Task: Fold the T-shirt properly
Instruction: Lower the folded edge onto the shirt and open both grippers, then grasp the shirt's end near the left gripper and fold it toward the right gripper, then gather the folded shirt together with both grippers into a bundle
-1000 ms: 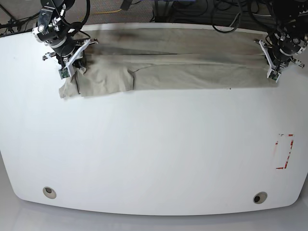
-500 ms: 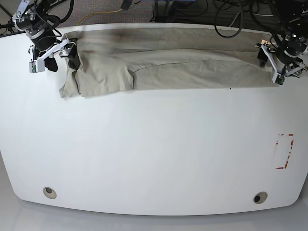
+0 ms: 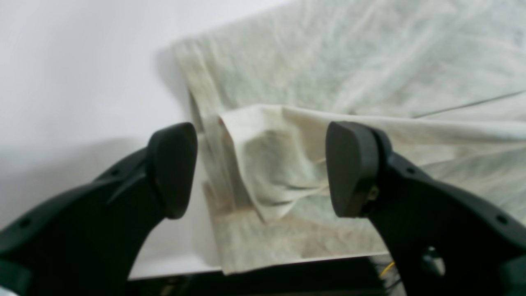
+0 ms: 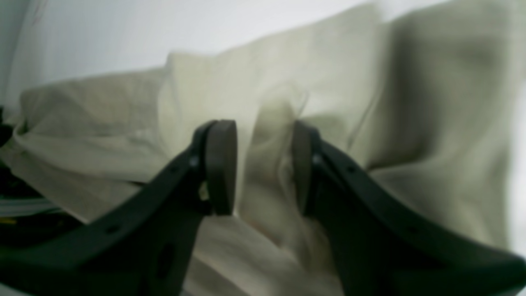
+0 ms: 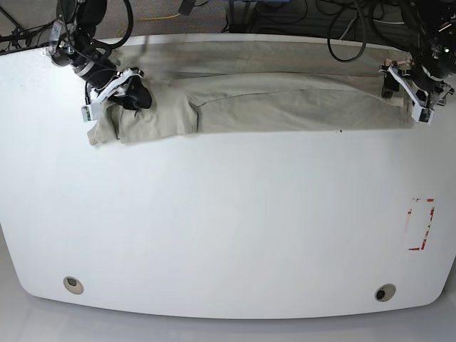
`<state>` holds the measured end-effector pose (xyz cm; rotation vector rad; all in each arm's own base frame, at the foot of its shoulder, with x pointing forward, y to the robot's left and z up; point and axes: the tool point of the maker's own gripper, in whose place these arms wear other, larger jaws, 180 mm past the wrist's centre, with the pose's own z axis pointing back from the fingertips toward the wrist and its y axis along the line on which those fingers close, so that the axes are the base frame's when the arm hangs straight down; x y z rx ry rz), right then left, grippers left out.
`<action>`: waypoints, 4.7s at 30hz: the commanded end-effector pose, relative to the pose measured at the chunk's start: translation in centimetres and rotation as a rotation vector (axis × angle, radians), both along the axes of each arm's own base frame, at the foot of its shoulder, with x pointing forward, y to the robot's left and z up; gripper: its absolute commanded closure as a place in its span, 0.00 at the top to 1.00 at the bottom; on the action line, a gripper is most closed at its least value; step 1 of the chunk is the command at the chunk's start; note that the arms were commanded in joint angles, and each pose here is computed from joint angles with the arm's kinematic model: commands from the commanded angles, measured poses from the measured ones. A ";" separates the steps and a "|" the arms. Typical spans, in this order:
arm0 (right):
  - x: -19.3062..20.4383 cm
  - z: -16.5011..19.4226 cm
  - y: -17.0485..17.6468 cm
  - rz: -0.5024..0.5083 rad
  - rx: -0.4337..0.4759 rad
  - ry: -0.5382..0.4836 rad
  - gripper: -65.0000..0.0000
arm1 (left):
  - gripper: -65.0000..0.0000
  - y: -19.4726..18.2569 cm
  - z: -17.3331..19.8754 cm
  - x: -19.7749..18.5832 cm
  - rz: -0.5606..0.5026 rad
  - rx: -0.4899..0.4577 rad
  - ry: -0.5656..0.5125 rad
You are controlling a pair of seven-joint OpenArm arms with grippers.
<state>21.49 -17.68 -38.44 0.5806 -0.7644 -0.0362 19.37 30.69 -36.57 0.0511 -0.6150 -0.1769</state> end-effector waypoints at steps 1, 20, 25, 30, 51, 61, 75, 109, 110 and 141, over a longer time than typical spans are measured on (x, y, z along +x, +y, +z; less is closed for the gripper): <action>0.8 -0.5 -1.3 -0.017 -0.032 0.001 0.35 | 0.70 1.5 0.6 0.0 0.050 -0.036 -0.037; 0.9 -1.6 -1.7 -0.003 -0.086 0.028 0.34 | 0.70 2.0 -3.9 -1.8 0.154 -0.200 0.013; 0.7 -1.7 -1.9 -0.004 -0.089 0.035 0.34 | 0.69 2.5 -5.1 -2.2 0.170 -0.187 0.055; 0.8 -1.7 -1.8 -0.005 -0.087 0.032 0.33 | 0.57 1.8 -5.5 -1.6 0.142 -0.175 0.070; -0.4 -4.1 -2.1 -0.035 -0.054 0.112 0.33 | 0.00 -10.4 2.0 2.4 -0.249 -0.108 -0.128; -0.5 -4.0 -2.1 -0.033 -0.056 0.111 0.33 | 0.00 -20.5 0.9 2.0 -0.514 -0.246 -0.094; -0.5 -4.0 -2.1 -0.034 -0.056 0.111 0.33 | 0.01 -29.1 2.4 1.9 -0.715 -0.374 -0.134; 2.2 3.9 -4.9 -0.046 -0.203 -0.083 0.63 | 0.46 -24.9 1.7 4.6 -0.587 -0.284 -0.099; 2.4 4.4 -5.7 -0.076 -0.181 -0.095 0.67 | 0.40 -24.5 1.1 4.5 -0.583 -0.279 -0.082; -1.0 -1.6 -3.6 -0.137 0.170 0.067 0.68 | 0.06 -21.4 -3.1 2.5 -0.476 -0.311 0.022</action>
